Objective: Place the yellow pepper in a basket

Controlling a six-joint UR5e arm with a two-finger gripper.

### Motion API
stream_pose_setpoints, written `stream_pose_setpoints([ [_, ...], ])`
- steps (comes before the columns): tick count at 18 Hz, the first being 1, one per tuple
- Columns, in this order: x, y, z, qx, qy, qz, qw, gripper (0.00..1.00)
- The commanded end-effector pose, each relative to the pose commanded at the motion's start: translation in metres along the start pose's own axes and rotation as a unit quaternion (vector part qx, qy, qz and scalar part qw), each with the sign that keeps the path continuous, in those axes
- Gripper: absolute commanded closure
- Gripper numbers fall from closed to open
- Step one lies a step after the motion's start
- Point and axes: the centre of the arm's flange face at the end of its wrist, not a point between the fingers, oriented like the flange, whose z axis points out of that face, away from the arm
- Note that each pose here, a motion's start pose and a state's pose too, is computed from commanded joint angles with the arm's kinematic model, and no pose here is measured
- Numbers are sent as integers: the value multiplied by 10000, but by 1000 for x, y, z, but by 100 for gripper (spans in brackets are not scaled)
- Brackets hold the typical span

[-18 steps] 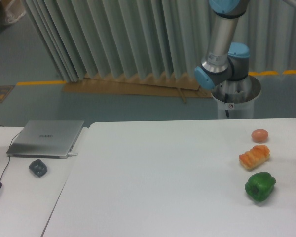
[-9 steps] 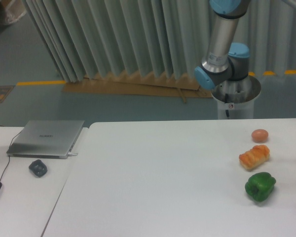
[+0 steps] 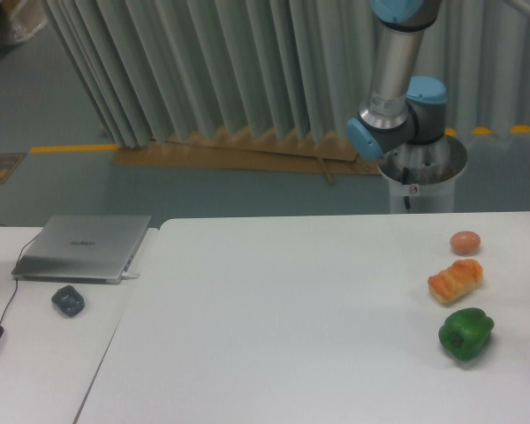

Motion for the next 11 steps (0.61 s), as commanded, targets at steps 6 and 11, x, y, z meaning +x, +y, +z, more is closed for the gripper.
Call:
stream_pose_setpoints([
  [6, 44, -24, -31, 34, 274, -239, 9993, 0],
  [11, 59, -27, -44, -392, 466, -86, 9981, 0],
])
